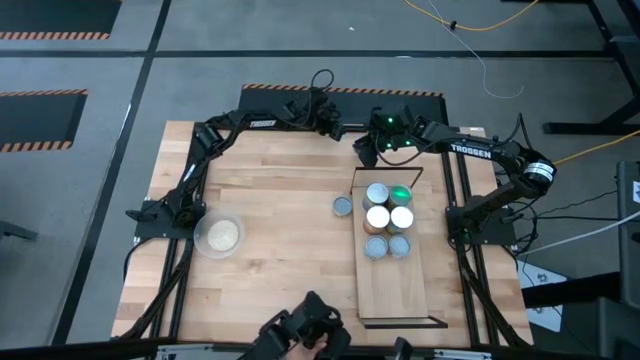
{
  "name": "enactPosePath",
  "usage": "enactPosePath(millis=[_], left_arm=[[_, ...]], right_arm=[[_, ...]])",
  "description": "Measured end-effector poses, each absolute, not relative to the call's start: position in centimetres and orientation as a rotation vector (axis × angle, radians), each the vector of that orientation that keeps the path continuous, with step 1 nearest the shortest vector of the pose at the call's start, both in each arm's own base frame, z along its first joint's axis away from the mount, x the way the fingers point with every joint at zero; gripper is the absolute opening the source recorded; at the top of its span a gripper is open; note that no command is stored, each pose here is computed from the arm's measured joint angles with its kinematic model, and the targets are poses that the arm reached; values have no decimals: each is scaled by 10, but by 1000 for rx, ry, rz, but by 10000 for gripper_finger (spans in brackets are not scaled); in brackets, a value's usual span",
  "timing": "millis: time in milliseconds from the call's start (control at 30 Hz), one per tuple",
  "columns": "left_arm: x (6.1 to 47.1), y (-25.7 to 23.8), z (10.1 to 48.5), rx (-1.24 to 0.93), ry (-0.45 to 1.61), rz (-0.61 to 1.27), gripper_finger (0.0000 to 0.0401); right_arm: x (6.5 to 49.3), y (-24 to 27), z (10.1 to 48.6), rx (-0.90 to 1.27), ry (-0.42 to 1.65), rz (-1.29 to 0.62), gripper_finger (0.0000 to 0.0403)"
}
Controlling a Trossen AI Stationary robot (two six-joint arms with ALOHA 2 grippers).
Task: Pick and place cans onto a shelf
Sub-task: Put the blue tuna can onto the shelf
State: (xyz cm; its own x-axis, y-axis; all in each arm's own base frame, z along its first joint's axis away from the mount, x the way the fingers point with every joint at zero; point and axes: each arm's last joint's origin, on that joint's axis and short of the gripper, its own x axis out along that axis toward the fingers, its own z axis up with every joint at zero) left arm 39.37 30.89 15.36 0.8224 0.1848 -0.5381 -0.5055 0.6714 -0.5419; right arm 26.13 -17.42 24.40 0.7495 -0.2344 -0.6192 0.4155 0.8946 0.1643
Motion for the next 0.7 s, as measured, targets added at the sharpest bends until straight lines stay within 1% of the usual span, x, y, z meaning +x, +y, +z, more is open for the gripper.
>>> enactPosePath(millis=[167,267,467,700], left_arm=[[395,307,154,-737,465,383,86],[397,305,154,-726,469,362,86],[401,300,154,-714,475,348,86],[405,294,154,-662,487,329,86]], right_arm=[[252,-176,251,286,631,-374,74],[241,-176,262,286,630,-393,74],[212,-168,286,217,640,-421,74],[178,-153,302,116,761,-586,74]])
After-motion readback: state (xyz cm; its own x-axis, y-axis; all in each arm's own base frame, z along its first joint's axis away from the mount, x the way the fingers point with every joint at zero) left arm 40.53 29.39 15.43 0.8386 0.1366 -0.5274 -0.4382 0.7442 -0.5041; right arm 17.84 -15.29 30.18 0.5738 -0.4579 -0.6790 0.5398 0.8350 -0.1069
